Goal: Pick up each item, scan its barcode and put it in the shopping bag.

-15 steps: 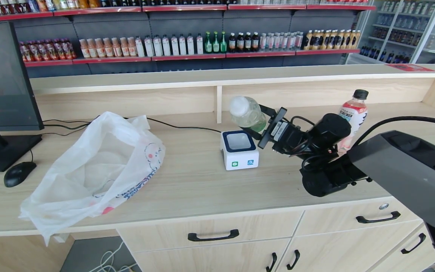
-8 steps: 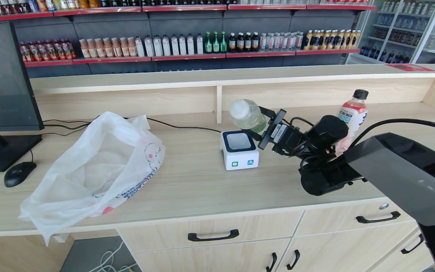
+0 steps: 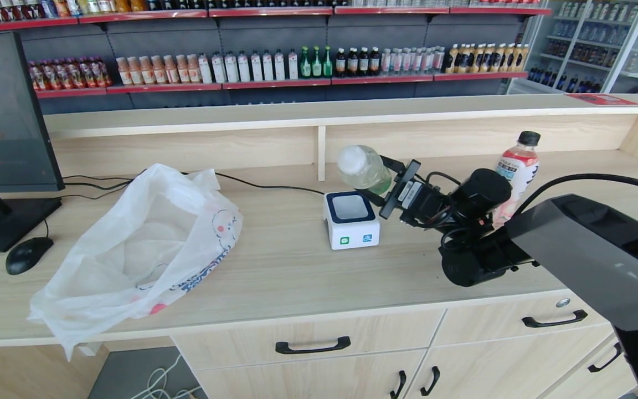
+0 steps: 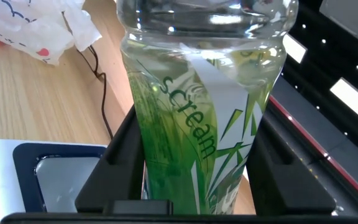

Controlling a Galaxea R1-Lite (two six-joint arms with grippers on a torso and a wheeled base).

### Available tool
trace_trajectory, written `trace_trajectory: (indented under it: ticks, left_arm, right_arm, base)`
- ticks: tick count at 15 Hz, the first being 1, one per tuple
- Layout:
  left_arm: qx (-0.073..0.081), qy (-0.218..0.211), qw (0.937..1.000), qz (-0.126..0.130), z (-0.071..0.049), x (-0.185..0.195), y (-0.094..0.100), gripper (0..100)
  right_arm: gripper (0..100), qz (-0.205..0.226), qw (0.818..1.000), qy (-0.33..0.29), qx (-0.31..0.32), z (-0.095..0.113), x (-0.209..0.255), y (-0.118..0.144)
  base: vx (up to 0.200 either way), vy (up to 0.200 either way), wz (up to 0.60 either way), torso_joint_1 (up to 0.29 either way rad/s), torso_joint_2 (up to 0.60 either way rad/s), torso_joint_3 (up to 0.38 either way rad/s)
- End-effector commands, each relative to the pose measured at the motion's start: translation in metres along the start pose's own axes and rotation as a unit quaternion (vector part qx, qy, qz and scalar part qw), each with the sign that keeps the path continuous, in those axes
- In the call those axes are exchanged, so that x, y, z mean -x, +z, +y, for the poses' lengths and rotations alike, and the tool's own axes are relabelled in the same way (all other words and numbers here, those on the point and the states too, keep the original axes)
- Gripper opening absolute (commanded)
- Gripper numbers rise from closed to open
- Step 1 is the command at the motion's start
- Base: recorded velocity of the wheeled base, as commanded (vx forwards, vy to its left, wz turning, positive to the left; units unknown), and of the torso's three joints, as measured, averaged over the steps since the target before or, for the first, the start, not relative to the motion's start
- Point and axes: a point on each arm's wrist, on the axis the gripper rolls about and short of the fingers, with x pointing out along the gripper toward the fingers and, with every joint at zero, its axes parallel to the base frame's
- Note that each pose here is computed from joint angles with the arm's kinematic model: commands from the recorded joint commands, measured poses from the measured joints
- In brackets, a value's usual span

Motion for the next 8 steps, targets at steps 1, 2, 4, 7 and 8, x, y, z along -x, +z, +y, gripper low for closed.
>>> trace_trajectory:
  ticks: [1, 2, 4, 7, 8]
  left_arm:
    - [0.0, 0.0, 1.0, 0.0, 0.0, 0.0, 0.0, 100]
    - [0.0, 0.0, 1.0, 0.0, 0.0, 0.0, 0.0, 100]
    - [0.0, 0.0, 1.0, 0.0, 0.0, 0.0, 0.0, 100]
    - [0.0, 0.0, 1.0, 0.0, 0.0, 0.0, 0.0, 100]
    - [0.0, 0.0, 1.0, 0.0, 0.0, 0.0, 0.0, 100]
  right_arm:
    - [0, -0.008, 1.0, -0.004, 0.007, -0.013, -0.001, 0.017]
    - [0, -0.008, 1.0, -0.008, 0.008, -0.022, 0.001, 0.026]
    - [0, -0.016, 1.0, -0.012, -0.001, -0.029, -0.002, 0.052]
    - [0, -0.022, 0.999, -0.044, -0.024, -0.033, -0.016, 0.088]
    - [0, -0.017, 0.998, -0.051, -0.031, -0.033, -0.017, 0.094]
  base:
    - [0.0, 0.0, 0.0, 0.0, 0.0, 0.0]
    - [0.0, 0.0, 0.0, 0.0, 0.0, 0.0]
    - [0.0, 0.0, 0.0, 0.0, 0.0, 0.0]
    - [0.0, 0.0, 0.0, 0.0, 0.0, 0.0]
    - [0.0, 0.0, 0.0, 0.0, 0.0, 0.0]
